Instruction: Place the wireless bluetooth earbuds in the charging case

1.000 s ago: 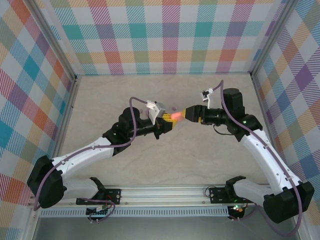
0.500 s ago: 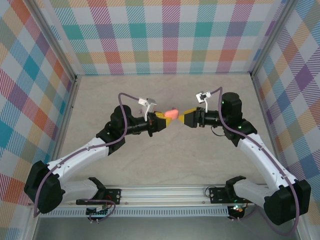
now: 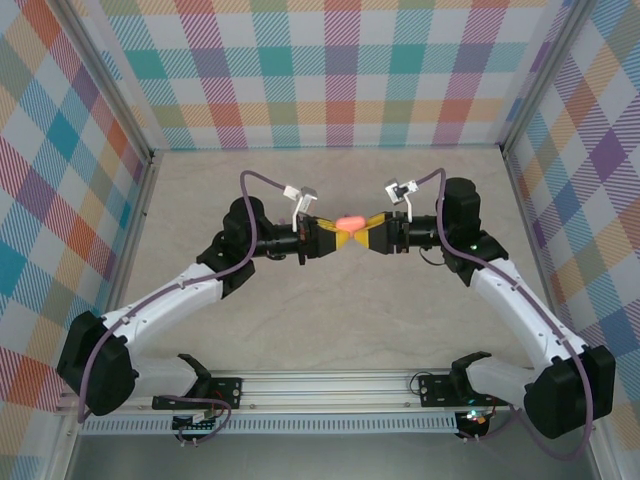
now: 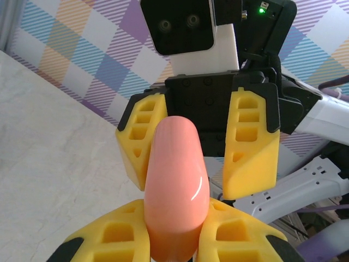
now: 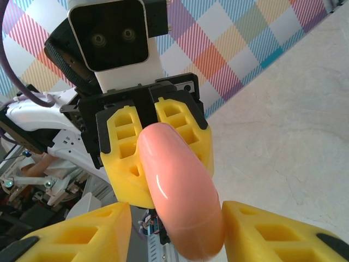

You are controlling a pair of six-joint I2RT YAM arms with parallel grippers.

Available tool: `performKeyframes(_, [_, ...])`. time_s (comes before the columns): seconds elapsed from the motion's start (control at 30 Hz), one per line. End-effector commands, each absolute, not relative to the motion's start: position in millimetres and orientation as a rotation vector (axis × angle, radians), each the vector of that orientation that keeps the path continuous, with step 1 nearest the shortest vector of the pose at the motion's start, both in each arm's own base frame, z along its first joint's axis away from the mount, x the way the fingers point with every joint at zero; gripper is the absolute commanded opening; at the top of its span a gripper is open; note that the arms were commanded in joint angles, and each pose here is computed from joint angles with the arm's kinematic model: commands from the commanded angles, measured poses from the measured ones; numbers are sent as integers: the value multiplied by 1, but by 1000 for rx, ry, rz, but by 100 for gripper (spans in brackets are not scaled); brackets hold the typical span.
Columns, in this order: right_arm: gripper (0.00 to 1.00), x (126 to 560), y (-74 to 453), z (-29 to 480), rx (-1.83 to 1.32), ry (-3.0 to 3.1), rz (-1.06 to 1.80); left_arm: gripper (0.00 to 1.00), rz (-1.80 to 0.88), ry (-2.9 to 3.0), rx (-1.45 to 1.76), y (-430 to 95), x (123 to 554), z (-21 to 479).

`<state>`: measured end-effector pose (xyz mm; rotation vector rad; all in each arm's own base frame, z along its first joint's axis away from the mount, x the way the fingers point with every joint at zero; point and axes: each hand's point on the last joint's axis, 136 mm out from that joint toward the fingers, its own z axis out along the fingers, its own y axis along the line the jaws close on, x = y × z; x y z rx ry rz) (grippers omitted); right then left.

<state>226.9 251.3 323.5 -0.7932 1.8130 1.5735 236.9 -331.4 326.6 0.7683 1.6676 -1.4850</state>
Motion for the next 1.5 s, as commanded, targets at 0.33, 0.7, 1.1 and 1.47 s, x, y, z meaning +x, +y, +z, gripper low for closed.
performKeyframes(0.33, [25,233,257,326,-820,1808,1648,3,-1517,1632,789,-335,238,340])
performKeyframes(0.7, [14,264,249,297,-615,1972,1485,100,-1294,1768,718,-325,262,316])
performKeyframes(1.1, [13,339,156,149,129,2581,1211,100,-576,2115,265,-233,320,230])
performKeyframes(1.47, [13,363,139,49,247,2878,1155,100,-425,2208,122,-202,324,191])
